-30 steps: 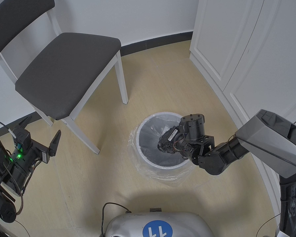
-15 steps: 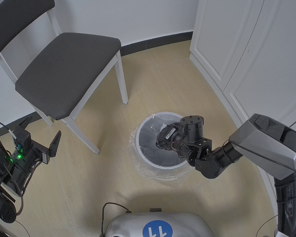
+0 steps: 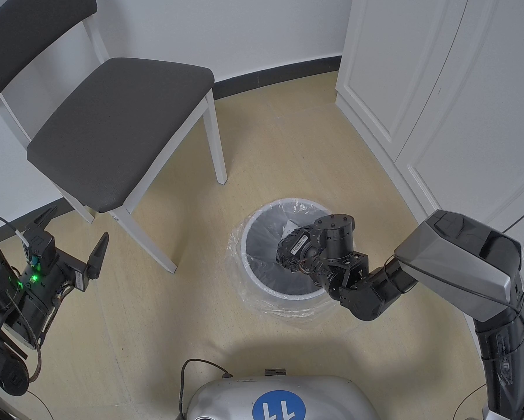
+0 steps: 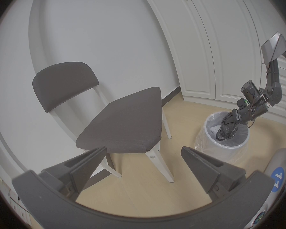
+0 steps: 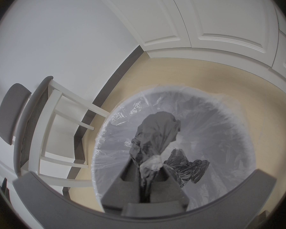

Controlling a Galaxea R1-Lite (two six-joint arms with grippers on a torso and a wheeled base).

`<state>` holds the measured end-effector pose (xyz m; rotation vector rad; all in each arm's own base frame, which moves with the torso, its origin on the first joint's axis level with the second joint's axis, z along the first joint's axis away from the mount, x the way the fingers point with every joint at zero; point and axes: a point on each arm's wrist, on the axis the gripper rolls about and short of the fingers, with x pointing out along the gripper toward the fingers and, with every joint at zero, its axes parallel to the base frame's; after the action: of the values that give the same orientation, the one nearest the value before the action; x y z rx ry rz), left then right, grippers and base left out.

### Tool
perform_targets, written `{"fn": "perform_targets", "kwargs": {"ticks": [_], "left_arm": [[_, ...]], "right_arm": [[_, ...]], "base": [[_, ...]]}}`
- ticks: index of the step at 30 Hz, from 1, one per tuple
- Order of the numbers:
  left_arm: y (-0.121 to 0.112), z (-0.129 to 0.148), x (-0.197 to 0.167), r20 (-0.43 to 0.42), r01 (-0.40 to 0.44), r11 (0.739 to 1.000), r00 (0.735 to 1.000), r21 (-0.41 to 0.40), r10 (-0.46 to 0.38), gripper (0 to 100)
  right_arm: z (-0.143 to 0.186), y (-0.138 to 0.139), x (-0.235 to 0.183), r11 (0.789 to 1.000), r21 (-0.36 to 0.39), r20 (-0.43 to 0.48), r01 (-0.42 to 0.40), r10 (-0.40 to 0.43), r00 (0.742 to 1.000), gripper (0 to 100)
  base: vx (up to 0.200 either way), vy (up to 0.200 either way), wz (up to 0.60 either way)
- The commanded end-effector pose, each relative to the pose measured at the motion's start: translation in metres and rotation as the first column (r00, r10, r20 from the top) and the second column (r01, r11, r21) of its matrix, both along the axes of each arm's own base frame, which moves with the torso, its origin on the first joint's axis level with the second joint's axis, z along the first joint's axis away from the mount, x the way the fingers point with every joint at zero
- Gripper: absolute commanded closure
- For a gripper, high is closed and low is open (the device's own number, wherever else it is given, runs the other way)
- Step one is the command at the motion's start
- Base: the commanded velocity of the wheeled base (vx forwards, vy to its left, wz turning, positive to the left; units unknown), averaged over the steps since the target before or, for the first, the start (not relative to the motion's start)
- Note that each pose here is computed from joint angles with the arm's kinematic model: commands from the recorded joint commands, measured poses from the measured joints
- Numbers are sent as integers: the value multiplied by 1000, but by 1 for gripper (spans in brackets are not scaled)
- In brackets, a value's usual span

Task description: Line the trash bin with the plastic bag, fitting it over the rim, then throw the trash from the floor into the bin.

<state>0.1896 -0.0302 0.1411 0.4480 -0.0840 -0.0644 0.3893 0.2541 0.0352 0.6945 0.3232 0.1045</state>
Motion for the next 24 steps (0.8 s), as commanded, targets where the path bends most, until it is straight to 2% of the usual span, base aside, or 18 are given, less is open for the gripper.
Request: {"fn": "perform_targets", "kwargs": {"ticks": [1, 7, 8, 20, 24], "left_arm": [[0, 0, 0, 0, 0, 1000, 1000, 0, 0, 0], [0, 0, 0, 2, 0, 1000, 1000, 0, 0, 0], [0, 0, 0, 2, 0, 1000, 1000, 0, 0, 0], [0, 1, 0, 8, 0, 1000, 1000, -1, 0, 0], [0, 3, -1, 14, 0, 1000, 1000, -2, 0, 0]], "right_arm": [[-2, 1, 1, 1000, -1, 0, 1, -1, 1000, 100], [2, 2, 0, 1000, 3, 8, 5, -5, 1000, 100], [3, 2, 0, 1000, 3, 10, 10, -10, 1000, 0], [7, 0, 2, 1000, 14, 40, 17, -17, 999, 0], [20, -3, -1, 1000, 19, 59, 16, -17, 998, 0]], "base": [[0, 0, 0], [0, 0, 0], [0, 0, 0], [0, 0, 0], [0, 0, 0]]}}
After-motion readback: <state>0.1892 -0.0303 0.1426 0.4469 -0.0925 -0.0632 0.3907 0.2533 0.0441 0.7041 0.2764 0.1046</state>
